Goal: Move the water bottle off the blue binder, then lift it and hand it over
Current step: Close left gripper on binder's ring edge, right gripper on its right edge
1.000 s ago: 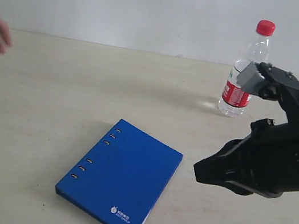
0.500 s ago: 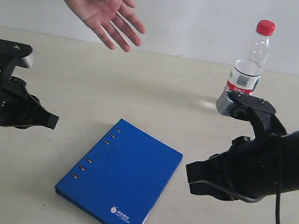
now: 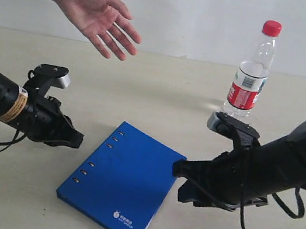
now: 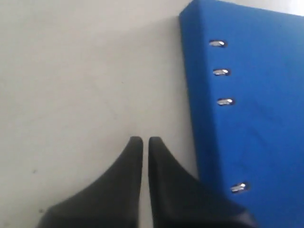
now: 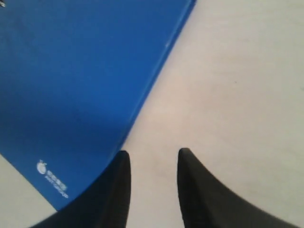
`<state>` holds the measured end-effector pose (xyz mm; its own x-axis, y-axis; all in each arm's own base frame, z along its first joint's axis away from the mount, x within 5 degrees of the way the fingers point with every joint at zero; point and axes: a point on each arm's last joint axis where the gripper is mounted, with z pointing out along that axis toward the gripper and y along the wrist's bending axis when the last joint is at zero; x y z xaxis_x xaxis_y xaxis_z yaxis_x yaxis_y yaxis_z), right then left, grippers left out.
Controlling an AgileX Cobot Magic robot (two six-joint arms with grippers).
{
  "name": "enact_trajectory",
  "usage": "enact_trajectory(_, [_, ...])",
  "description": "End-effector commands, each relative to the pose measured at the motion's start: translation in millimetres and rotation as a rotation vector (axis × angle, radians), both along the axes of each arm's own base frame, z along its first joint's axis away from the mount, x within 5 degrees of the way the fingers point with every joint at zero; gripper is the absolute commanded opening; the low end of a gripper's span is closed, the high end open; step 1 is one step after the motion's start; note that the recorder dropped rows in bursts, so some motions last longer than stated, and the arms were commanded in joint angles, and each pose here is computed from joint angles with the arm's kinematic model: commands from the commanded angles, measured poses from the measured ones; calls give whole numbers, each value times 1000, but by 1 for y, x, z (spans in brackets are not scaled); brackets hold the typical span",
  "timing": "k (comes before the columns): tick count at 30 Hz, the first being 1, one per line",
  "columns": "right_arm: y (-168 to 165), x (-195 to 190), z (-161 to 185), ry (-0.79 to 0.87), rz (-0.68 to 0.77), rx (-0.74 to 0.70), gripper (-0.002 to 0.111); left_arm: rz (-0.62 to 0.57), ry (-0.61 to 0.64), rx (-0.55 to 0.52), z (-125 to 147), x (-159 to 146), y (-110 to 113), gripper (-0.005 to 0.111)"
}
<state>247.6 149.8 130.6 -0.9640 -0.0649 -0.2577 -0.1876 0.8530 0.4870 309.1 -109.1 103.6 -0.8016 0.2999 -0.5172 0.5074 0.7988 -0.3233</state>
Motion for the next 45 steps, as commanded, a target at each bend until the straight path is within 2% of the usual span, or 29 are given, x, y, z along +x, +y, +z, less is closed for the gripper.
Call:
enact_trajectory(1, [17, 17, 0, -2, 6, 117, 30, -43, 50, -39, -7, -5, -5, 4])
enact_trajectory(8, [23, 33, -14, -2, 24, 100, 32, -43, 66, -29, -13, -8, -4, 4])
enact_trajectory(12, [22, 33, -14, -11, 62, 76, 56, -53, 66, -24, -14, -9, -4, 4])
enact_trajectory(15, [23, 30, -14, 12, 73, 88, 66, -52, 68, -24, -15, -10, -4, 4])
enact_trajectory(22, [19, 25, -18, 57, 117, 30, 66, -55, 70, -27, -14, -10, -4, 4])
enact_trajectory(31, [32, 25, -6, 27, 138, 219, 66, -57, 71, -31, -14, -10, -4, 4])
enact_trajectory(40, [35, 25, -4, 13, 156, 259, 66, -73, 80, -53, -13, -12, -6, 4])
enact_trajectory(42, [35, 24, -4, 13, 167, 248, 66, -73, 80, -53, -13, -12, -6, 4])
enact_trajectory(45, [28, 26, -10, 0, 166, 156, 66, -73, 80, -53, -13, -12, -6, 4])
